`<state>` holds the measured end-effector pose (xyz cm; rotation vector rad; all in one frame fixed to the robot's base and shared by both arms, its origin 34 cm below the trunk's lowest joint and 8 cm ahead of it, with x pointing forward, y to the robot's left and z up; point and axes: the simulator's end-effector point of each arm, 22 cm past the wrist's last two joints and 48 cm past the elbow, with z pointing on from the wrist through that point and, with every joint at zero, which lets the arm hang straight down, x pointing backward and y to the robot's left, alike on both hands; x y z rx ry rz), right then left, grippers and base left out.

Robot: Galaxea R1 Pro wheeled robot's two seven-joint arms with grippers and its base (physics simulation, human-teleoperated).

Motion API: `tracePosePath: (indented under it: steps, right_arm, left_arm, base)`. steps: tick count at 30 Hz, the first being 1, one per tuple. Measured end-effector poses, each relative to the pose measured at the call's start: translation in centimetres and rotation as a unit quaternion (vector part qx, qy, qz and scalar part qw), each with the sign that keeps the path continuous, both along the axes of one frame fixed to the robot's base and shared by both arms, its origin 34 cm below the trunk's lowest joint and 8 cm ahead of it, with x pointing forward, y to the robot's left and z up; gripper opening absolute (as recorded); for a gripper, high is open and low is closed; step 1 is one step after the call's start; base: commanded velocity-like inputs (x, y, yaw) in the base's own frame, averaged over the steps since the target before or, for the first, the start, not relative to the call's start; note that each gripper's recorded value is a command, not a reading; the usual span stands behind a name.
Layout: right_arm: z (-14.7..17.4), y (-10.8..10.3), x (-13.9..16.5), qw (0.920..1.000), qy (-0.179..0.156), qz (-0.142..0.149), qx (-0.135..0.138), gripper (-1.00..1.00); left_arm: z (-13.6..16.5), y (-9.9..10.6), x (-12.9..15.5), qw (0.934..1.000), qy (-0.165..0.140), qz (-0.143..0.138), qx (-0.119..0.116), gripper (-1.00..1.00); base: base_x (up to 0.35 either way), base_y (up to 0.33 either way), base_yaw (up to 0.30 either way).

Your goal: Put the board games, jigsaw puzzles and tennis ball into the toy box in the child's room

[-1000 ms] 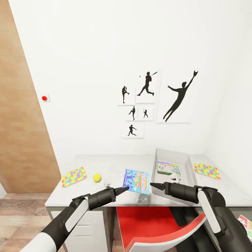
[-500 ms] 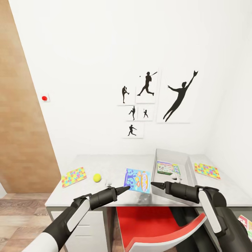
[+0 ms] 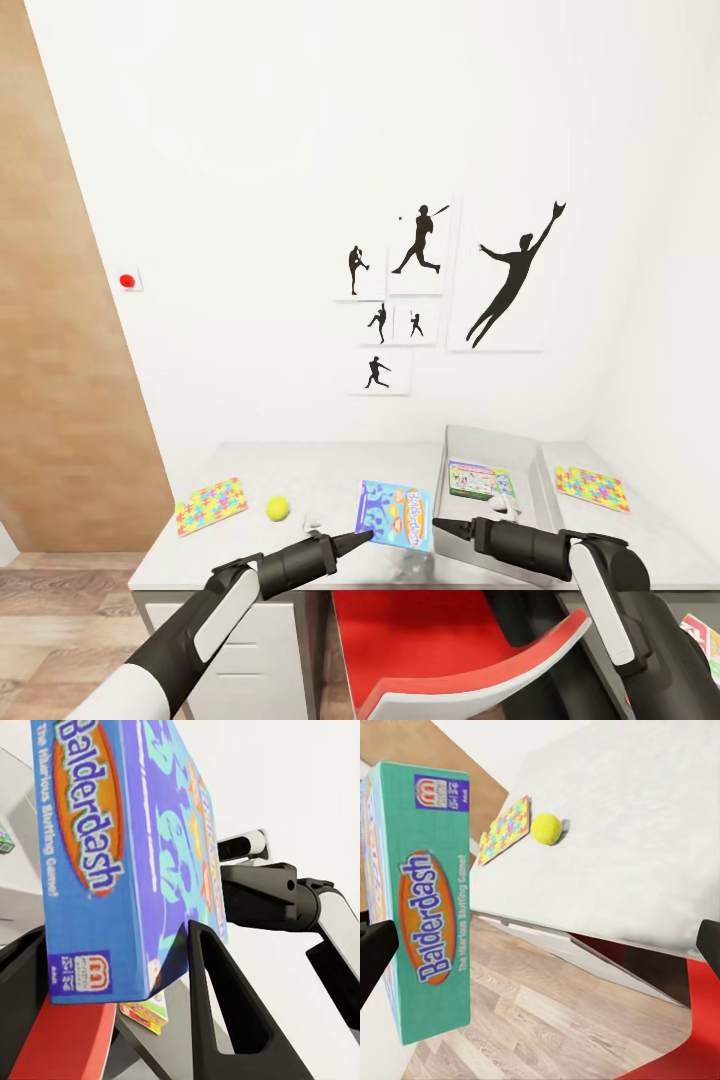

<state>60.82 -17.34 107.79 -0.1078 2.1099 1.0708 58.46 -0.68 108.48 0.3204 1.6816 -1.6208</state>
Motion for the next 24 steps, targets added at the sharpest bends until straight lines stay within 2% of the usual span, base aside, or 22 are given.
tracePosePath:
  steps: [24]
  right_arm:
    - [-0.03, 0.00, -0.01, 1.0000, -0.001, 0.001, -0.003, 1.00]
  left_arm:
    - [-0.09, 0.03, -0.03, 1.0000, 0.002, 0.000, -0.001, -1.00]
  base:
    - [0.000, 0.000, 0.000]
